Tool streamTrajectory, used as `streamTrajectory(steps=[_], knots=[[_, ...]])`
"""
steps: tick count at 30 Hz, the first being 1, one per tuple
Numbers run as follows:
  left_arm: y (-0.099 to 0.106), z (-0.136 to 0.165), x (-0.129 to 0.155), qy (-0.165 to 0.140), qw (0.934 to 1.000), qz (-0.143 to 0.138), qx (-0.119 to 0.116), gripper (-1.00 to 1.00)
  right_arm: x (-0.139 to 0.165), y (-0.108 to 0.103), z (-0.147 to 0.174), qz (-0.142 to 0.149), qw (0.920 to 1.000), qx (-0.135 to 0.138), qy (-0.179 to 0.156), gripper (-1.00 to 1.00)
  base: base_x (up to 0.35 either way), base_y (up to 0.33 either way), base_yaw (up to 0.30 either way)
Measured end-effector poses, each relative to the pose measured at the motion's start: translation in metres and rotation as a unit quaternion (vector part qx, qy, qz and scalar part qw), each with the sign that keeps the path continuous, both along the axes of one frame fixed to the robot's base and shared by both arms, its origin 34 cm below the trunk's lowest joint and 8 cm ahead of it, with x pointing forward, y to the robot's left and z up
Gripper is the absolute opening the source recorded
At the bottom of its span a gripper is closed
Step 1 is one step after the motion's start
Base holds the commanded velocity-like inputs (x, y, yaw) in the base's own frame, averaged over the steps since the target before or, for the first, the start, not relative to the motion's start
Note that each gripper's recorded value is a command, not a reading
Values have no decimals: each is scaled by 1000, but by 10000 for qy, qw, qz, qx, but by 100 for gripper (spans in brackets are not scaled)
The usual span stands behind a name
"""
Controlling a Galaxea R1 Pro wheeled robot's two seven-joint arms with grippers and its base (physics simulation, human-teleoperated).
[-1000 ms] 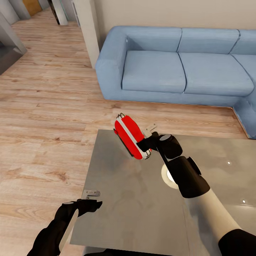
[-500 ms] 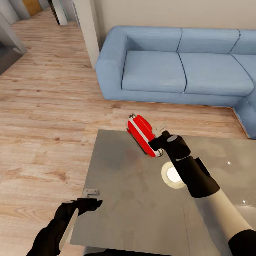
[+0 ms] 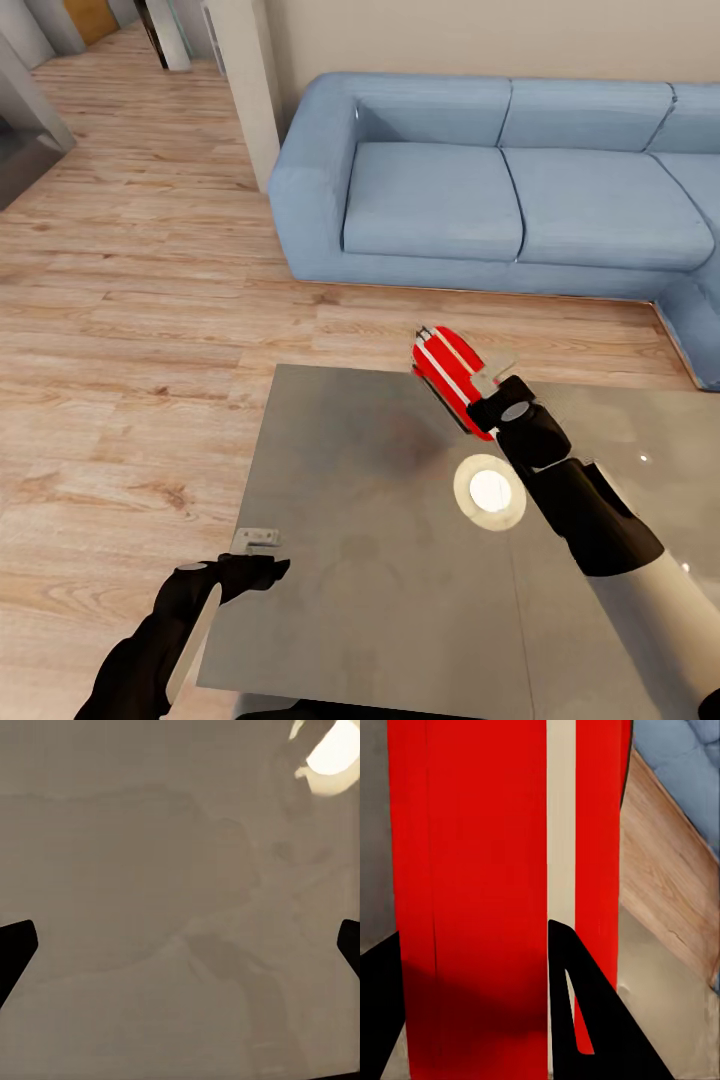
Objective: Turn on the radio receiver that's on the table in the living room.
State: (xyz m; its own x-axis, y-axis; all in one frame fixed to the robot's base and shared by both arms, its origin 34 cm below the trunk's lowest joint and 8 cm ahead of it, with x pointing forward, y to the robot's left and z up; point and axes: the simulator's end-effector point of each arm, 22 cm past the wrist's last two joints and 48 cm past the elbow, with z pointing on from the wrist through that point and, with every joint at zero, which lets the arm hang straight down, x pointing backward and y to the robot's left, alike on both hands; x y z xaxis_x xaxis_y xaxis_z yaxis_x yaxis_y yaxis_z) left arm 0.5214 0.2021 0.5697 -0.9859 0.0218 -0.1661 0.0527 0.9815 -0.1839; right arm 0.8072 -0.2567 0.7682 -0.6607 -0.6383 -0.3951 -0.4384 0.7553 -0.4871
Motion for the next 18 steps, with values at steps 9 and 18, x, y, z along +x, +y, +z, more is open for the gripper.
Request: streamTrajectory(steps=[9,18], knots=[[-6,2,3,-32,10000,15,-47,100,-11,-5,-9,95,9993,-217,-301,-100,0,0,0],[-8,2,2,-26,10000,16,-63,100,-22,5,-13,352,9957,-621,-587,-100,0,0,0]])
